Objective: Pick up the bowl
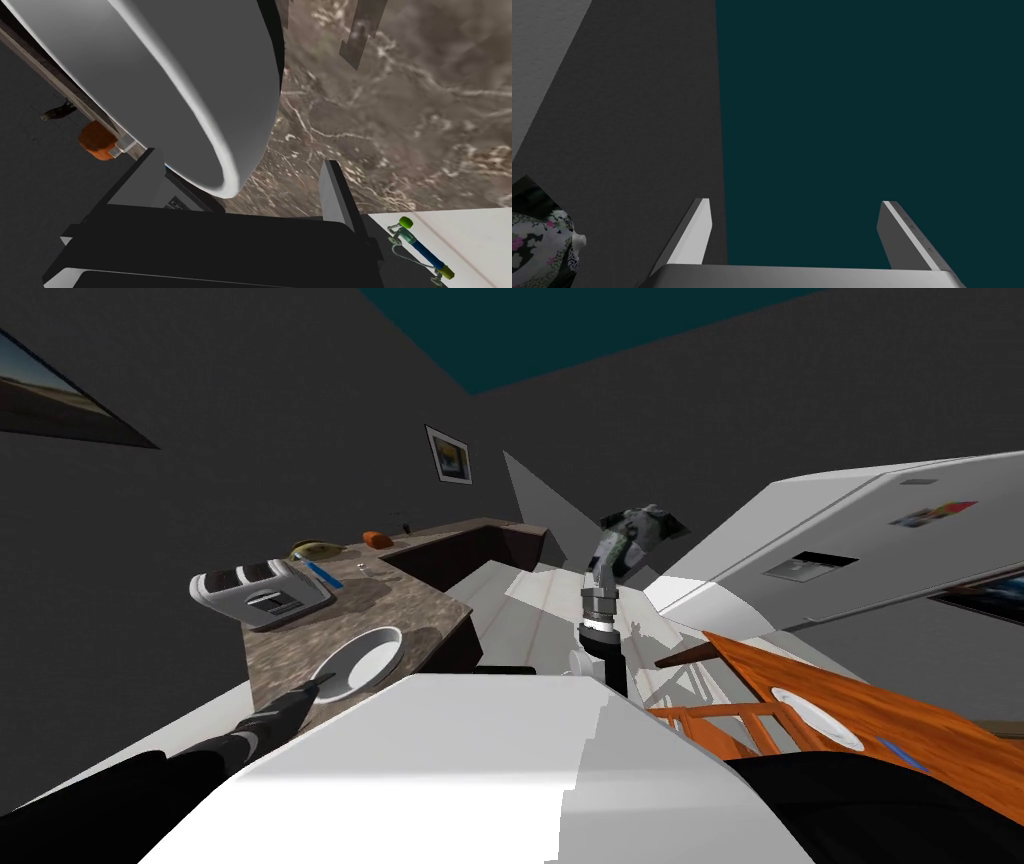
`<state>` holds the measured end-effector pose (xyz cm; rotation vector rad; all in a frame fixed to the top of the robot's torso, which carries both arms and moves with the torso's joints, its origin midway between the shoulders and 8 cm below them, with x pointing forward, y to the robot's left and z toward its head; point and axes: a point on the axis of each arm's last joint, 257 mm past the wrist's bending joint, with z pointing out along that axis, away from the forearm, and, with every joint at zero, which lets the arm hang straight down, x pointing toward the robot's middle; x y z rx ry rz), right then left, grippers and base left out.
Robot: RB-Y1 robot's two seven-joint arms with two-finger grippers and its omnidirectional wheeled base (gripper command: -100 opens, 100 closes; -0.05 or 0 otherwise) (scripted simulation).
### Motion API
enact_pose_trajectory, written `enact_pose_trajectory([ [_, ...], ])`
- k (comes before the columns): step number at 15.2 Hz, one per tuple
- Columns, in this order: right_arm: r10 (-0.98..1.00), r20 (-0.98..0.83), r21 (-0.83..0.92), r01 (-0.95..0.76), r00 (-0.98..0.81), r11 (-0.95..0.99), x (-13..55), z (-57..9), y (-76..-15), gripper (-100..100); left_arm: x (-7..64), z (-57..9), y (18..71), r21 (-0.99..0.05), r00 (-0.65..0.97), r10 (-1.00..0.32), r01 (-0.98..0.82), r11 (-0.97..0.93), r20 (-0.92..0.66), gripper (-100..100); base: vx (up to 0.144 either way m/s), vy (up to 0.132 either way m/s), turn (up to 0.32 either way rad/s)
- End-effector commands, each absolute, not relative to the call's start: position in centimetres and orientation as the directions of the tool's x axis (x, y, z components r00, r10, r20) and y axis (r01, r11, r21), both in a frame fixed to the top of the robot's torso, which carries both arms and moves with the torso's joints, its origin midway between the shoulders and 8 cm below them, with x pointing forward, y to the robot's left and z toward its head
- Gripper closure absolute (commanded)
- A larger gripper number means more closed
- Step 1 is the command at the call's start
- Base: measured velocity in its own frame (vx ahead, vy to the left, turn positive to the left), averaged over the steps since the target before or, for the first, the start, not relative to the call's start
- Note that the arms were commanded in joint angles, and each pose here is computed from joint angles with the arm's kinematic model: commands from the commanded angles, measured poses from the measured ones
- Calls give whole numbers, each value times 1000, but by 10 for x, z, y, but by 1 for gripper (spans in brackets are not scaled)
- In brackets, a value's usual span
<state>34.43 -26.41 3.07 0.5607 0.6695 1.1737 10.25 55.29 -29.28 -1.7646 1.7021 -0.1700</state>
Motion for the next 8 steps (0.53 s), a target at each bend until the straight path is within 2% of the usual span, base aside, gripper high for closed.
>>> enact_pose_trajectory([
  [1,954,-181,709,-641,239,295,344,31,-264,0,95,-294,552,-519,138,-930,-853,64,-342,-100,40,-10,-31],
  [8,954,-181,709,-641,239,295,344,31,-264,0,46,-298,552,-411,145,-945,-912,-12,-295,-100,56,-16,-77],
])
